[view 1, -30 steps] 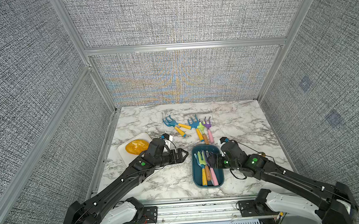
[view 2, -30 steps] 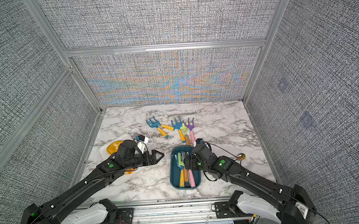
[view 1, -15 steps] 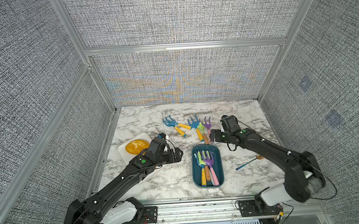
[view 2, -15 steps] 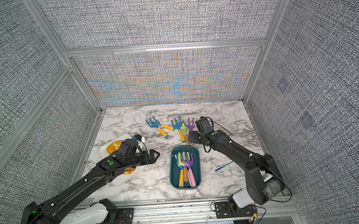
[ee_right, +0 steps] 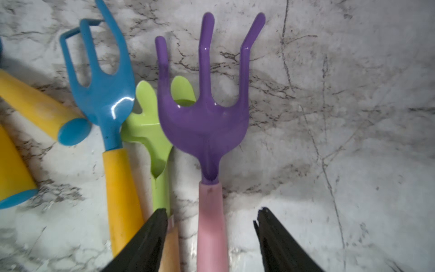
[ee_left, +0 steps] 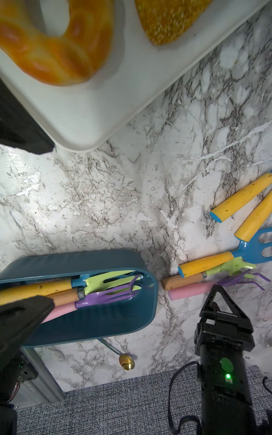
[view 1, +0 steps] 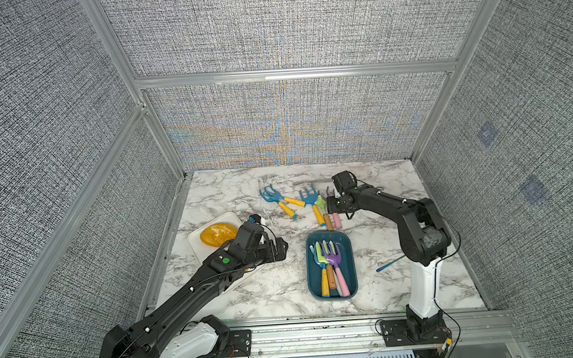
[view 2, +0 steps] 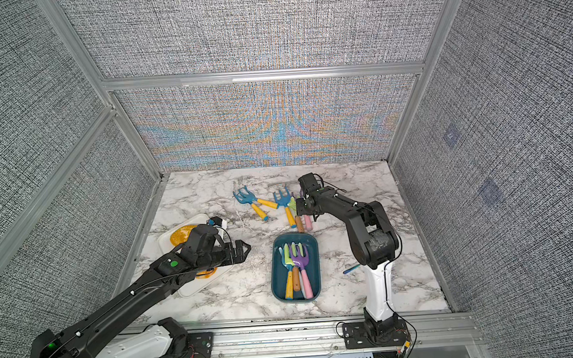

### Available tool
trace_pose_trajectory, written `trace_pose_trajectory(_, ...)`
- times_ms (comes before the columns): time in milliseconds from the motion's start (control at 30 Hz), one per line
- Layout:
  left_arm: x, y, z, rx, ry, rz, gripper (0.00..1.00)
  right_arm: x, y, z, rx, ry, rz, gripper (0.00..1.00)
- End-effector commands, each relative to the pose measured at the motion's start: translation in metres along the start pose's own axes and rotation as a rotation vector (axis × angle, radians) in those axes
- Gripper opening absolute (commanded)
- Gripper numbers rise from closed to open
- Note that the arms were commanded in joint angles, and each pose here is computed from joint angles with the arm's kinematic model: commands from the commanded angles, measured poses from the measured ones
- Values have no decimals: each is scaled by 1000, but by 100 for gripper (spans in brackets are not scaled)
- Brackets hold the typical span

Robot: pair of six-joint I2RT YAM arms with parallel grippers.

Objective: Put the rake into the storage box
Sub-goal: Pick up the rake at the center of the board, then place the rake in the storage box.

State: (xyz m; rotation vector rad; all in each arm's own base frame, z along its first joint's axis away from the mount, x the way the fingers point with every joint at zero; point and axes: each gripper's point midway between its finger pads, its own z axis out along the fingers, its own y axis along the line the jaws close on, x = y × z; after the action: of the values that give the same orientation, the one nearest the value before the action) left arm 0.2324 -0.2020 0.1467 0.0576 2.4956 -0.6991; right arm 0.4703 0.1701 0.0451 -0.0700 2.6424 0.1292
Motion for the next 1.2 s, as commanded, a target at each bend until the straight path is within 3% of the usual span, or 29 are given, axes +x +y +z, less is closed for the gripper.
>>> trace_pose_trajectory(0, 2, 5, -2, -15, -3, -8, 99, 6, -6, 13, 37, 41, -24, 55)
trace_pose_trajectory(67, 4, 7, -5, -16, -7, -13, 99, 9, -6, 20, 42, 55, -26, 46)
trace_pose_trajectory(300, 5, 9, -11, -19, -22, -21, 99, 14, -7, 25, 45, 70, -34, 33)
trace_pose_trajectory(400, 5, 10, -14, -21, -28, -21, 99, 12, -9, 14, 50, 54, -32, 18)
trace_pose_trajectory(567, 4, 7, -19, -6, -36, -25, 99, 8, -14, -16, 54, -1, -21, 1)
trace_pose_trajectory(833, 4, 7, -27, 6, -50, -35, 99, 16, -4, -86, -57, -104, -8, 0)
trace_pose_trajectory(1167, 0, 13, -31, -5, -108, -38, 99, 81, 29, -188, -289, -161, 23, 0)
